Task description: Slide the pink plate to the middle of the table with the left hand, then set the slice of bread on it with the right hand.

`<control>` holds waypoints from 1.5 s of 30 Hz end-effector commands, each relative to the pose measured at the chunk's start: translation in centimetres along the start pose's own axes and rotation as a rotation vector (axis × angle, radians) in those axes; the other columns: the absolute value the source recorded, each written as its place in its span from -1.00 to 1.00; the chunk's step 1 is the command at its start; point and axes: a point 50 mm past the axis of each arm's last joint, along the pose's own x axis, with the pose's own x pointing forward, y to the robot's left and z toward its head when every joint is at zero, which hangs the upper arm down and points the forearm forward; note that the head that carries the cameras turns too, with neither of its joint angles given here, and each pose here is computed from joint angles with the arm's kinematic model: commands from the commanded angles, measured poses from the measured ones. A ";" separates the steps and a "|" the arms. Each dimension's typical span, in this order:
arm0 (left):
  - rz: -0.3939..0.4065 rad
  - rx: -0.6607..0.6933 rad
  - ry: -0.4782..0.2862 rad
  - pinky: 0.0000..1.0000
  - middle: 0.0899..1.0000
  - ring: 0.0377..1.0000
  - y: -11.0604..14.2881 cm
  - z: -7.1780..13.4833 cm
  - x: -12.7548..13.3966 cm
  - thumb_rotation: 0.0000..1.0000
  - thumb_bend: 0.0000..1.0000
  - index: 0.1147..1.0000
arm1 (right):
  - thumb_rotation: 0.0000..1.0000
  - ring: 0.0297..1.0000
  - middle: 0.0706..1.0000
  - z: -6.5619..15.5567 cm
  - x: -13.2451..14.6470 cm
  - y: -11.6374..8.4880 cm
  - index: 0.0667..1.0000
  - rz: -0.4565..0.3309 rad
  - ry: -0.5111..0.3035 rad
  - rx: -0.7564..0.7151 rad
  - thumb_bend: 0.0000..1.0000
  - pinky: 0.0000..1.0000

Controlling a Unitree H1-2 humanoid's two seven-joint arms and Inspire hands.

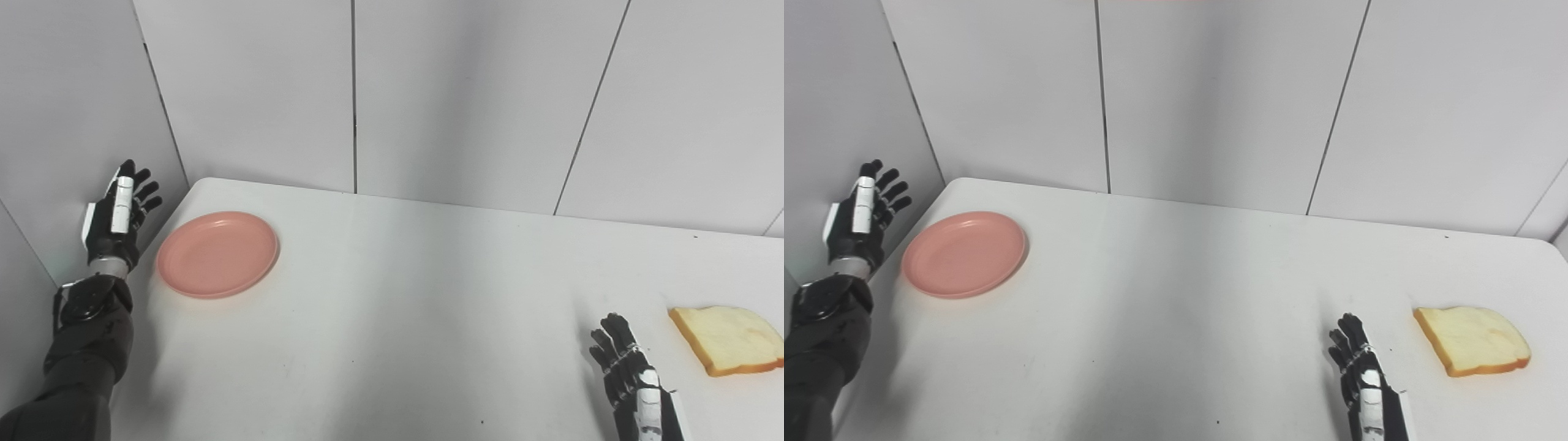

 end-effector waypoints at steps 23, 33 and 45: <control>-0.015 0.032 -0.001 0.42 0.59 0.56 -2.3 0.0 0.8 0.64 0.78 0.60 | 1.00 0.82 0.84 -2.7 -3.2 -0.3 0.80 -0.033 0.127 -0.009 0.63 0.83; -0.037 0.026 0.044 0.43 0.56 0.57 -2.7 -1.0 0.6 0.61 0.83 0.56 | 1.00 0.83 0.84 -2.6 -3.4 -0.2 0.79 -0.035 0.127 0.002 0.65 0.83; -0.095 -0.001 0.011 0.42 0.59 0.60 -4.8 -0.6 0.7 0.59 0.94 0.62 | 1.00 0.82 0.83 -2.6 -3.3 -0.1 0.79 -0.029 0.129 -0.010 0.64 0.81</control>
